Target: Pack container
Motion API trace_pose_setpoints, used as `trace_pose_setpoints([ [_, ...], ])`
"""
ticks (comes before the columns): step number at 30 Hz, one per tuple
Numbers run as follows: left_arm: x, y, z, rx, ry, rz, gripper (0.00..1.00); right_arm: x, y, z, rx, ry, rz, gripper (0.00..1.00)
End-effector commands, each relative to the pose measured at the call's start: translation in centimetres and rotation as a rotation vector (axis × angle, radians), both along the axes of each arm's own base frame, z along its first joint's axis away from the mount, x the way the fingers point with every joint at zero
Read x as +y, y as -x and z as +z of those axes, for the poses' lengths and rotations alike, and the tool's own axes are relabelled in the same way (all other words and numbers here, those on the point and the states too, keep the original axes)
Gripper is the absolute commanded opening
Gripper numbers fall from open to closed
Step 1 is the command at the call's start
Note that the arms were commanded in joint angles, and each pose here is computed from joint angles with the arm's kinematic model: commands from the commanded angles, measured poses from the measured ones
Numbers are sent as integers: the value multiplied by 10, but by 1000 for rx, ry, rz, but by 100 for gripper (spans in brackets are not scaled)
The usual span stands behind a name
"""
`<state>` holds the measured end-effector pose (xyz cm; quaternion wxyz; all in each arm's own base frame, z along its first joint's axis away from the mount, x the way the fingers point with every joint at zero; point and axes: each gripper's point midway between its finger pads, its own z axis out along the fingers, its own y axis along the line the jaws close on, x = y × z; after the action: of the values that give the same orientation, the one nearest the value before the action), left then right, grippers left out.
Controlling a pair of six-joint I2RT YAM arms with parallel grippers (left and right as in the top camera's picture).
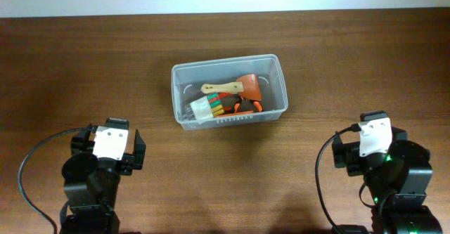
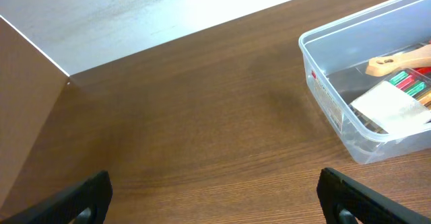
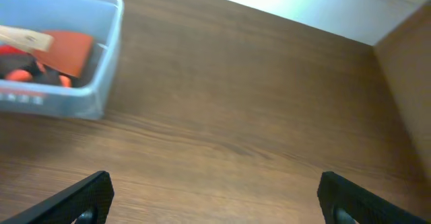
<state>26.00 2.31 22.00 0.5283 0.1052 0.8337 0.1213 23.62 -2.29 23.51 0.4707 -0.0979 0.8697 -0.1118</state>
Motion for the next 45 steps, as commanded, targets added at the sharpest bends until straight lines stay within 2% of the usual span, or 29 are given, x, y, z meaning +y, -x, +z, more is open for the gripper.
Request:
trace_pose_setpoints([
  [1, -2, 1, -4, 4, 19, -7, 99, -11, 2, -2, 9, 49, -42, 99],
  [9, -2, 1, -4, 4, 19, -7, 99, 4, 16, 3, -70, -32, -5, 99],
  [11, -2, 1, -4, 4, 19, -7, 99, 14, 26, 3, -125, -56, 39, 99],
  [15, -2, 1, -4, 4, 19, -7, 99, 18, 38, 7, -308, -165, 11, 99],
  [19, -2, 1, -4, 4, 19, -7, 99, 21, 33, 14, -491, -211, 26, 99],
  [25, -2, 1, -4, 4, 19, -7, 99, 26, 11, 1, -590, -211, 57, 99],
  [30, -2, 1, -4, 4, 19, -7, 99, 23, -3, -28, -603, -204, 27, 99],
  [36, -2, 1, -4, 4, 19, -7, 99, 23, -10, -79, -498, -224, 4, 99],
  [45, -2, 1, -4, 4, 19, -7, 99, 16, -9, -77, -513, -252, -49, 99],
])
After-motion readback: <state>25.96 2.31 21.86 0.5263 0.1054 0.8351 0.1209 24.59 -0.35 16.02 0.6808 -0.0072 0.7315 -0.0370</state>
